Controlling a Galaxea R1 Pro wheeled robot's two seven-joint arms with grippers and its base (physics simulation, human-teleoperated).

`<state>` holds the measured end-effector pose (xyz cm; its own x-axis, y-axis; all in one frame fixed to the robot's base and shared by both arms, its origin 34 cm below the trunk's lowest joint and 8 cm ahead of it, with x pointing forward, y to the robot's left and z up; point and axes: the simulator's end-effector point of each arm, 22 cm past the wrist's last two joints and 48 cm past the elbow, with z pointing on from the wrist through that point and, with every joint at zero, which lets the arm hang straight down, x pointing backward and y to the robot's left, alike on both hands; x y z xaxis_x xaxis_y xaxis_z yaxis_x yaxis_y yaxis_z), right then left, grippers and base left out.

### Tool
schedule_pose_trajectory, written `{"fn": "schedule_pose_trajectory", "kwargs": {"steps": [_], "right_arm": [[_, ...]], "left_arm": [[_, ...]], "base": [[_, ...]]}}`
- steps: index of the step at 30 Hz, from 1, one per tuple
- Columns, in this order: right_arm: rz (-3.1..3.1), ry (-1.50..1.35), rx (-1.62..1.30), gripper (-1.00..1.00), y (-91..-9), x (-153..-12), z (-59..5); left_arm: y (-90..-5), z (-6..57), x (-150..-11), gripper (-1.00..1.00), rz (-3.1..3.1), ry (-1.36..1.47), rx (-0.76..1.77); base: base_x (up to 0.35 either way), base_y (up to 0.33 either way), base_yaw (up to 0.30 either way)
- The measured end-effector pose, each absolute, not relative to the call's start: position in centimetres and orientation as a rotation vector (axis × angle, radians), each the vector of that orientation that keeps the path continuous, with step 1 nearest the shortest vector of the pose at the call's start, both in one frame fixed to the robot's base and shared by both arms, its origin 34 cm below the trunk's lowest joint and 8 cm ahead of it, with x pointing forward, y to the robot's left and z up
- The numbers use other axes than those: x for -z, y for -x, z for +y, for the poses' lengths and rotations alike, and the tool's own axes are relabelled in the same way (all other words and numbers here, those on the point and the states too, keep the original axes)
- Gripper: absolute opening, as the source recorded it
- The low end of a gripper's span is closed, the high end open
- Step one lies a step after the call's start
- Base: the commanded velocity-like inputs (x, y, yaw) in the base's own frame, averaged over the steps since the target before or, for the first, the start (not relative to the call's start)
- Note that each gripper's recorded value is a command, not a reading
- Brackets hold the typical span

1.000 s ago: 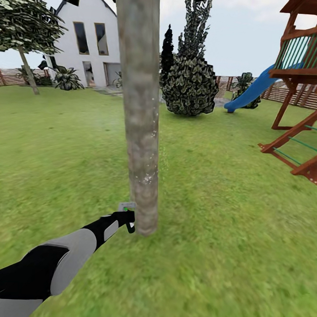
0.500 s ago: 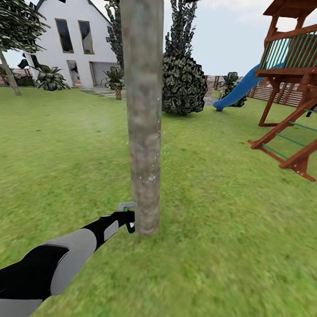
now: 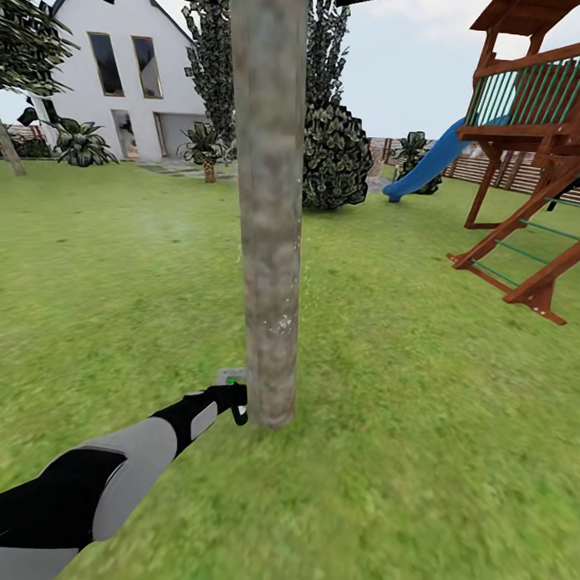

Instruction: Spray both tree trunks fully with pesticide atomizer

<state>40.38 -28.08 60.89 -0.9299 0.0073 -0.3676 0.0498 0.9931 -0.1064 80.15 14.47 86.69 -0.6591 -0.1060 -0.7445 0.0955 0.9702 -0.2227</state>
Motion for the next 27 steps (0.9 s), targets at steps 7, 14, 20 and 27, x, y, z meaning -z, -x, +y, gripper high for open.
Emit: {"fn": "schedule_pose_trajectory", "kwargs": {"steps": [7,14,20,27], "right_arm": [[2.758,-0.044,0.165,1.00,-40.4,-60.9,-28.3],[2.762,-0.040,0.167,1.00,-40.3,-60.9,-28.3],[2.762,-0.040,0.167,1.00,-40.3,-60.9,-28.3],[2.761,-0.040,0.169,1.00,-40.3,-60.9,-28.4]], "left_arm": [[-84.4,11.1,-95.7,-1.00,2.227,-0.056,0.390],[-84.4,9.2,-105.1,-1.00,2.268,-0.137,0.449],[-85.7,8.6,-113.1,-1.00,2.253,-0.192,0.449],[-89.4,8.5,-125.0,-1.00,2.134,-0.228,0.410]], "base": [[0.000,0.000,0.000],[0.000,0.000,0.000],[0.000,0.000,0.000],[0.000,0.000,0.000]]}}
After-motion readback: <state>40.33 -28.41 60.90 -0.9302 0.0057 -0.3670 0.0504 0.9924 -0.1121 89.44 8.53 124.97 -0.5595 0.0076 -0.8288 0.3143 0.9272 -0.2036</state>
